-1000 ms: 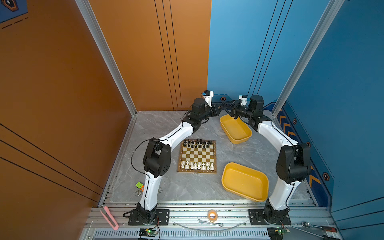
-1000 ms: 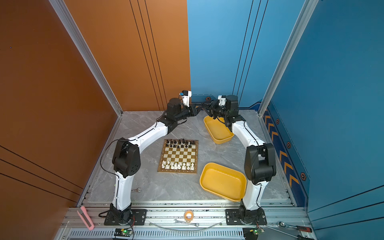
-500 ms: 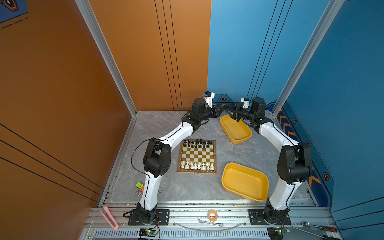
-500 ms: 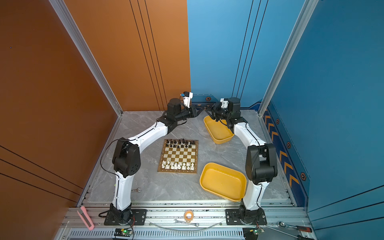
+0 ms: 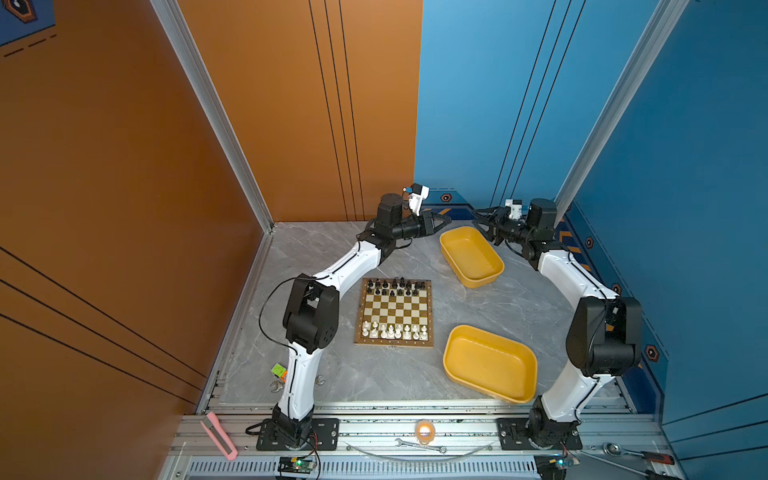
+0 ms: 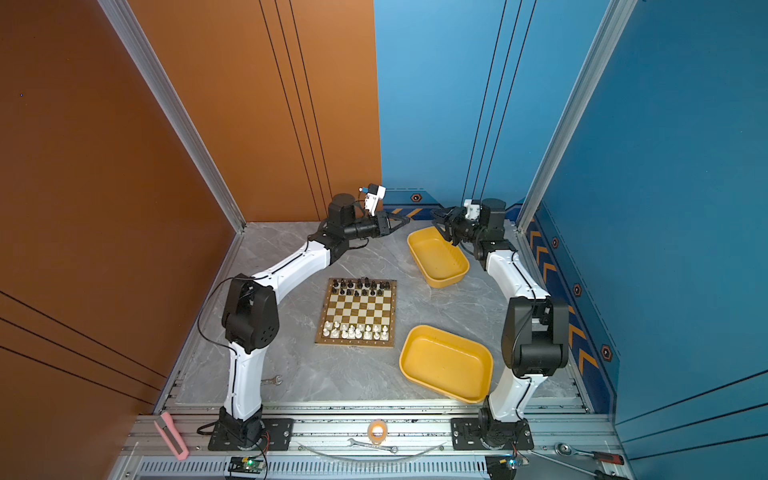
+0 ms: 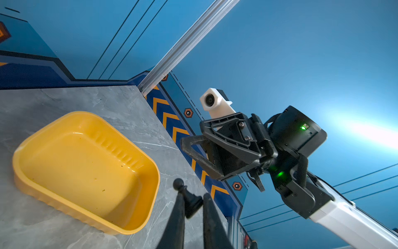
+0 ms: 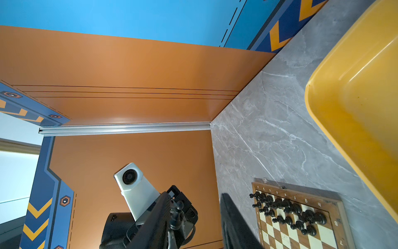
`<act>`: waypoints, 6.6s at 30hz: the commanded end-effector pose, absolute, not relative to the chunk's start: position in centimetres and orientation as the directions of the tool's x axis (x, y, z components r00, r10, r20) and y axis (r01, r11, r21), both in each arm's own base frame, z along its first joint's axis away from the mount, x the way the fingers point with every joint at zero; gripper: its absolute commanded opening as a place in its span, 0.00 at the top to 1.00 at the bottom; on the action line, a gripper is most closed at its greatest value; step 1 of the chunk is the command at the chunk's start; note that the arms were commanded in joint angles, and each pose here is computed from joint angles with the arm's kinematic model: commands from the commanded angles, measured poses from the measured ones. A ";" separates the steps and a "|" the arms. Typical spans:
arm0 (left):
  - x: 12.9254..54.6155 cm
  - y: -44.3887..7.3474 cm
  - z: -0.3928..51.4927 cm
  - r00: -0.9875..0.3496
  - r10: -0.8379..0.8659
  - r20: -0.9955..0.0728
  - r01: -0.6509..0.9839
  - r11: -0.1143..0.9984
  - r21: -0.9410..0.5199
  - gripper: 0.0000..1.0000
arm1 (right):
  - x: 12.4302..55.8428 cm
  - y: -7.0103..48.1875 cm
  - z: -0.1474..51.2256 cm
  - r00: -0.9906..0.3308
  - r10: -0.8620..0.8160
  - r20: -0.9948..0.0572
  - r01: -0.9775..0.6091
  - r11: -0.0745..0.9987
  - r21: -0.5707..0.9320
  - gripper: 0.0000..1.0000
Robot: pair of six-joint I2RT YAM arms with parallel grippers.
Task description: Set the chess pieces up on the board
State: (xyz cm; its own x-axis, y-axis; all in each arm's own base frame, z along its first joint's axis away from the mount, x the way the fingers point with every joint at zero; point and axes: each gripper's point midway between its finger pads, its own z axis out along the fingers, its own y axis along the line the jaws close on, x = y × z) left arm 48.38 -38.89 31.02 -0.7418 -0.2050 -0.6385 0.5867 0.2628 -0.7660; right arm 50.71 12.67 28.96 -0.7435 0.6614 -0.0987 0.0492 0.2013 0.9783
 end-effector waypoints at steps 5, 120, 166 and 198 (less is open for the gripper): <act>46.6 -39.2 34.3 -0.790 -0.147 -0.596 0.591 0.081 -0.803 0.92 | 48.9 14.0 29.2 -0.805 0.582 -0.116 0.006 0.203 0.979 0.60; 46.5 -43.0 33.4 -0.783 -0.109 -0.612 0.604 0.096 -0.791 0.97 | 48.3 16.6 32.0 -0.882 0.468 0.056 0.012 -0.097 0.995 0.73; 48.6 -41.5 33.7 -0.747 -0.158 -0.646 0.623 0.173 -0.763 0.49 | 48.6 16.3 30.2 -0.861 0.509 0.013 0.026 0.019 0.999 0.98; 50.6 -28.2 31.7 -0.706 -0.271 -0.654 0.530 0.410 -0.742 0.42 | 43.2 19.8 20.4 -0.757 0.070 -0.649 -0.301 0.845 0.442 0.99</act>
